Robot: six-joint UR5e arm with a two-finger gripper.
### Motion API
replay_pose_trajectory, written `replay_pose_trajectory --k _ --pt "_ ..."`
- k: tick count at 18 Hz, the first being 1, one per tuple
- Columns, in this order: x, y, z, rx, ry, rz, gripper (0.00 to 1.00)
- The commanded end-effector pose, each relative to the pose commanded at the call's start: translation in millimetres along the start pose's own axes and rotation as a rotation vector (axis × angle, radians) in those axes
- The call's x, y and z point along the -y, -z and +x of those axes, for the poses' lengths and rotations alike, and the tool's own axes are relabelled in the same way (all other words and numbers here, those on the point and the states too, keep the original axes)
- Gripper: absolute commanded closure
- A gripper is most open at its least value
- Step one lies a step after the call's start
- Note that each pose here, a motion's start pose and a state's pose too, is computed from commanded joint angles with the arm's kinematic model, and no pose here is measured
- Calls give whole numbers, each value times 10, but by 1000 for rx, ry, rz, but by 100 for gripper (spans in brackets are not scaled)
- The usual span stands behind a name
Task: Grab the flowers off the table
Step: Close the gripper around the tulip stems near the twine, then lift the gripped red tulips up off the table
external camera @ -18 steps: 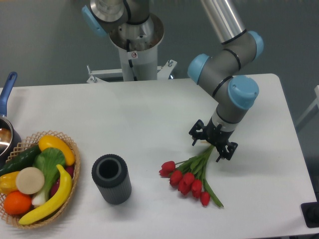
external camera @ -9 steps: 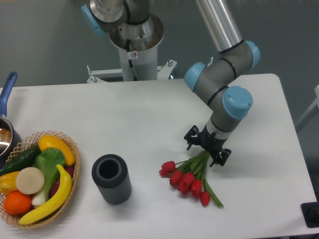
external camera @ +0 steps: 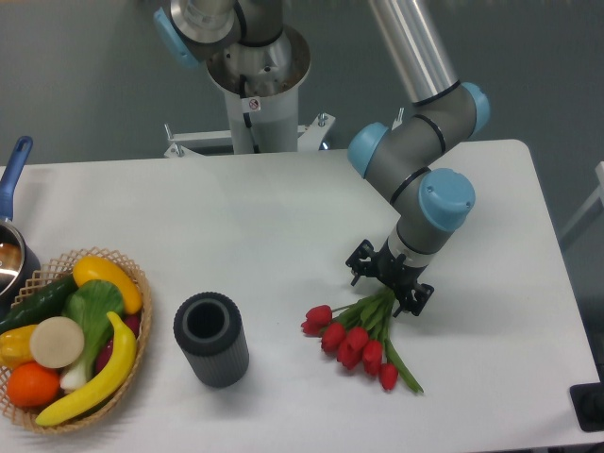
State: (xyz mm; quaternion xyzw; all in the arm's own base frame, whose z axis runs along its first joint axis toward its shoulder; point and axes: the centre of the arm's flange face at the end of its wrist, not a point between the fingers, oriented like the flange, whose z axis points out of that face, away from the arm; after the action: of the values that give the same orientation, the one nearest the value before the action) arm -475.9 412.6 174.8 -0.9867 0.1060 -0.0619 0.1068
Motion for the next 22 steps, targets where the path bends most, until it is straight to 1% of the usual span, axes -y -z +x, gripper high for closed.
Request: replay_pose_trajectory --k 2,5,8,11,13,18,22 --pt "5 15 -4 3 24 1 34" --pt "18 66 -2 11 38 3 52" --pt "6 66 4 10 56 3 54" --pt "21 88 6 14 108 4 66" --pt "24 97 8 15 123 6 67" --pt "32 145 -6 24 121 11 68" --pt "81 450 -6 74 111 28 68"
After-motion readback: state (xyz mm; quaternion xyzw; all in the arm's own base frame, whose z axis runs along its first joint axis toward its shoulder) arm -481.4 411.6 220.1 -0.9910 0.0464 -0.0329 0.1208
